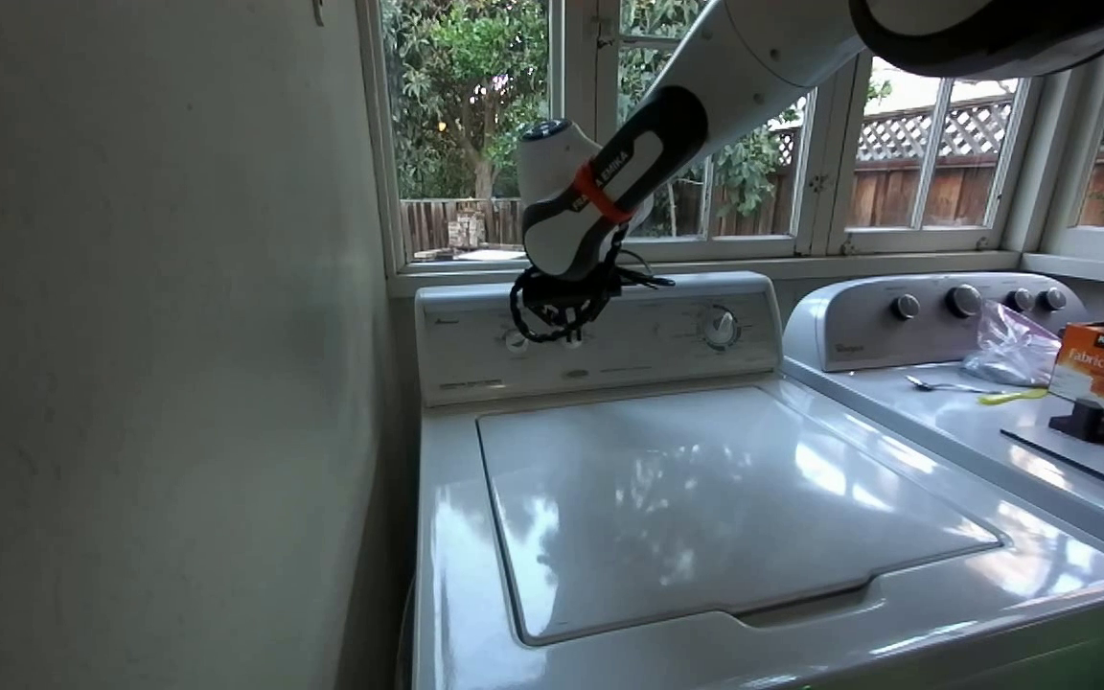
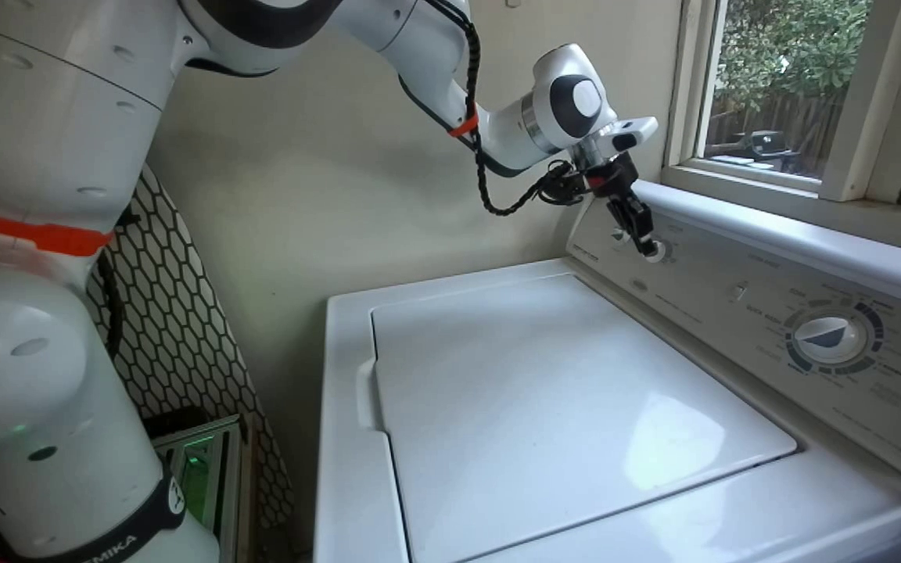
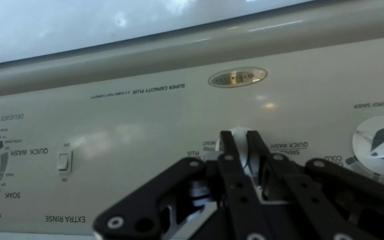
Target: Turn the second left switch to the left
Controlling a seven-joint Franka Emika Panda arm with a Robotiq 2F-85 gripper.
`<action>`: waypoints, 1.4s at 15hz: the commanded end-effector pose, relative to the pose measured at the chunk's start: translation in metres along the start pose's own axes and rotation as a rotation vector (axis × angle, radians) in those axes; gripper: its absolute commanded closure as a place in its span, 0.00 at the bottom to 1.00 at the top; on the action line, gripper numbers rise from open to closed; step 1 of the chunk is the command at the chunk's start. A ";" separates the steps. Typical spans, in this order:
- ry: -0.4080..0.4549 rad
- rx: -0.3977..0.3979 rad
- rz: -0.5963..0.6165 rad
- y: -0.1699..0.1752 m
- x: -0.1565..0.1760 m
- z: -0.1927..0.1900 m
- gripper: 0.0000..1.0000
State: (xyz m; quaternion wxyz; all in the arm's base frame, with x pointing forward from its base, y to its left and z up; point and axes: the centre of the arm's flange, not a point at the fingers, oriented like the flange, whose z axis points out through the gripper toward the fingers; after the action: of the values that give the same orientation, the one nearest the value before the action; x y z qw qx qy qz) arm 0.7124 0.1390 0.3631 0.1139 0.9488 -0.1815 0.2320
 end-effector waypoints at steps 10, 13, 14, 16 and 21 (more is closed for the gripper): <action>-0.025 -0.173 -0.194 0.060 0.006 -0.030 0.60; -0.100 -0.166 -0.269 0.071 0.000 -0.050 0.39; -0.144 -0.168 -0.300 0.077 -0.004 -0.060 0.33; -0.230 -0.171 -0.380 0.107 -0.006 -0.085 0.16; -0.356 -0.076 -0.577 0.143 -0.011 -0.132 0.00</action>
State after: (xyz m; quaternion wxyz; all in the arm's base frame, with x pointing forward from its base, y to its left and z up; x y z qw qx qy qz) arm 0.6254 0.0573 0.4789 0.2126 0.9758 0.0173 0.0488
